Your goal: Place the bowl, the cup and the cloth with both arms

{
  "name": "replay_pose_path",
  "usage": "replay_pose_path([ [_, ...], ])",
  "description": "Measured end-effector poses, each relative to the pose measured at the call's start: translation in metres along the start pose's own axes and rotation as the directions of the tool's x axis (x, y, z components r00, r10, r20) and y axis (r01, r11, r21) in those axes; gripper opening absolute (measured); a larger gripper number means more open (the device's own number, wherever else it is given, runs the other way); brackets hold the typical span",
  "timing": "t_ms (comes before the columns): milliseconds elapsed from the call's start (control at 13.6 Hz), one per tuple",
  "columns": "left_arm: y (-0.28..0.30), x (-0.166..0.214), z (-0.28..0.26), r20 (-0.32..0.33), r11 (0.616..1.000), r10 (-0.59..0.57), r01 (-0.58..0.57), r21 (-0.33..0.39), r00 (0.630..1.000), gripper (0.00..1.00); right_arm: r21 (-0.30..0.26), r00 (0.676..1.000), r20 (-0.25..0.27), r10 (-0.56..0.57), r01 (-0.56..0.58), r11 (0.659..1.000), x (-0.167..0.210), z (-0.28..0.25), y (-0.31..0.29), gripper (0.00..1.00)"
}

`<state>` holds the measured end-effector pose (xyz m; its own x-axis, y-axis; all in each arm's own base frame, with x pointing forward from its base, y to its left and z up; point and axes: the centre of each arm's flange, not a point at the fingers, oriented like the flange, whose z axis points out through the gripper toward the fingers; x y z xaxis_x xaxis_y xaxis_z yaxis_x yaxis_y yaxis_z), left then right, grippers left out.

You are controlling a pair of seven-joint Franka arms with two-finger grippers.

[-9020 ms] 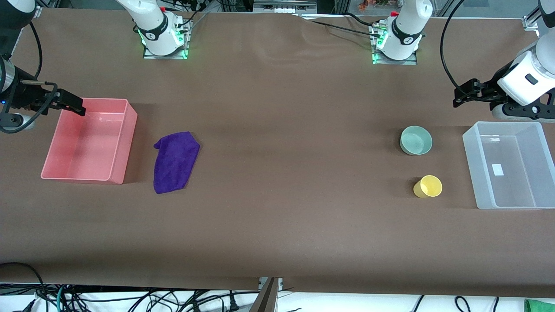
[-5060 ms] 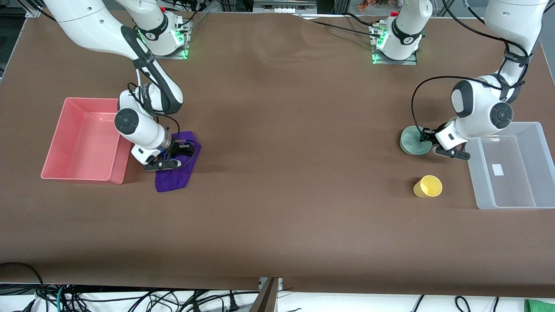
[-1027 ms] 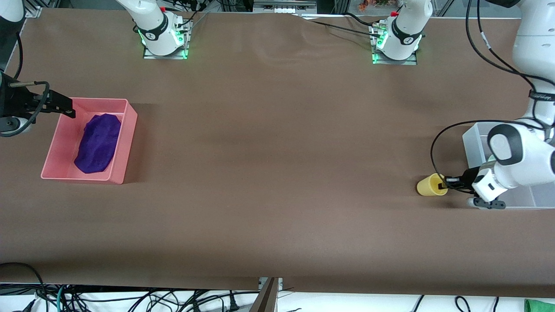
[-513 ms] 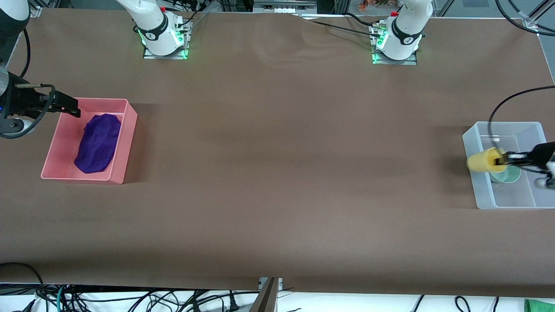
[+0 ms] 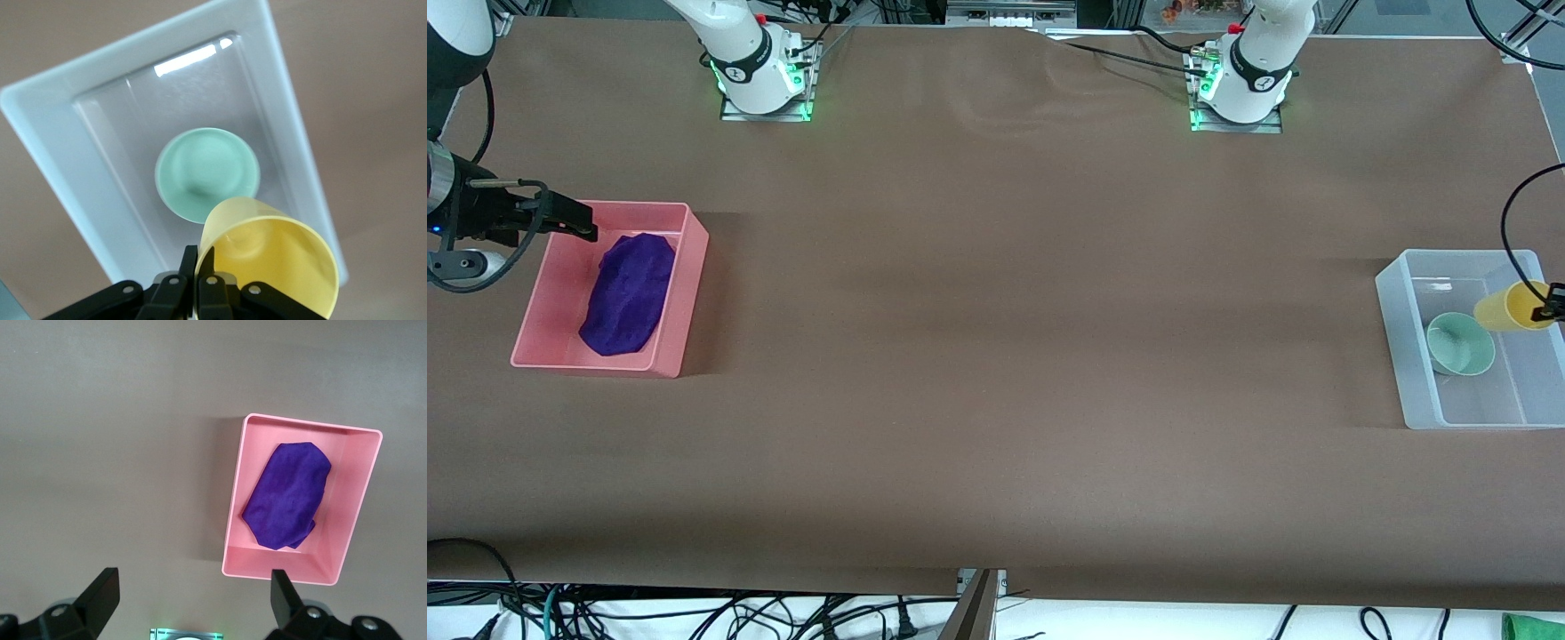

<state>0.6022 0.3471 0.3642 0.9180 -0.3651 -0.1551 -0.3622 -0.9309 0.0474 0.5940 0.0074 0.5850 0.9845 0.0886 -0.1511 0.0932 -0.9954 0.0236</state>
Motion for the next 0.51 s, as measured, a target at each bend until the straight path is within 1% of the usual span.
replay_pose_path([
  [73, -0.010, -0.006, 0.012, -0.005, 1.000, 0.008, -0.008, -0.004, 1.000, 0.04, 0.000, 1.000, 0.000, 0.000, 0.000, 1.000, 0.000, 0.000, 0.000, 1.00],
  [220, -0.017, -0.007, 0.029, -0.005, 0.999, 0.034, -0.034, -0.017, 0.999, 0.18, 0.000, 1.000, 0.000, 0.000, 0.000, 1.000, 0.000, 0.000, 0.000, 1.00],
  [293, -0.016, -0.005, 0.030, -0.008, 0.999, 0.042, -0.042, -0.017, 0.999, 0.29, 0.000, 1.000, 0.000, 0.000, 0.000, 1.000, 0.000, 0.000, 0.000, 1.00],
  [367, -0.014, -0.001, 0.027, -0.013, 0.999, 0.048, -0.048, -0.013, 0.999, 0.37, 0.000, 1.000, 0.000, 0.001, -0.001, 1.000, 0.000, 0.000, 0.000, 1.00],
  [513, -0.010, 0.007, 0.018, -0.029, 0.998, 0.061, -0.061, -0.004, 0.998, 0.59, 0.000, 1.000, 0.000, 0.001, -0.001, 1.000, 0.000, 0.000, 0.000, 1.00],
])
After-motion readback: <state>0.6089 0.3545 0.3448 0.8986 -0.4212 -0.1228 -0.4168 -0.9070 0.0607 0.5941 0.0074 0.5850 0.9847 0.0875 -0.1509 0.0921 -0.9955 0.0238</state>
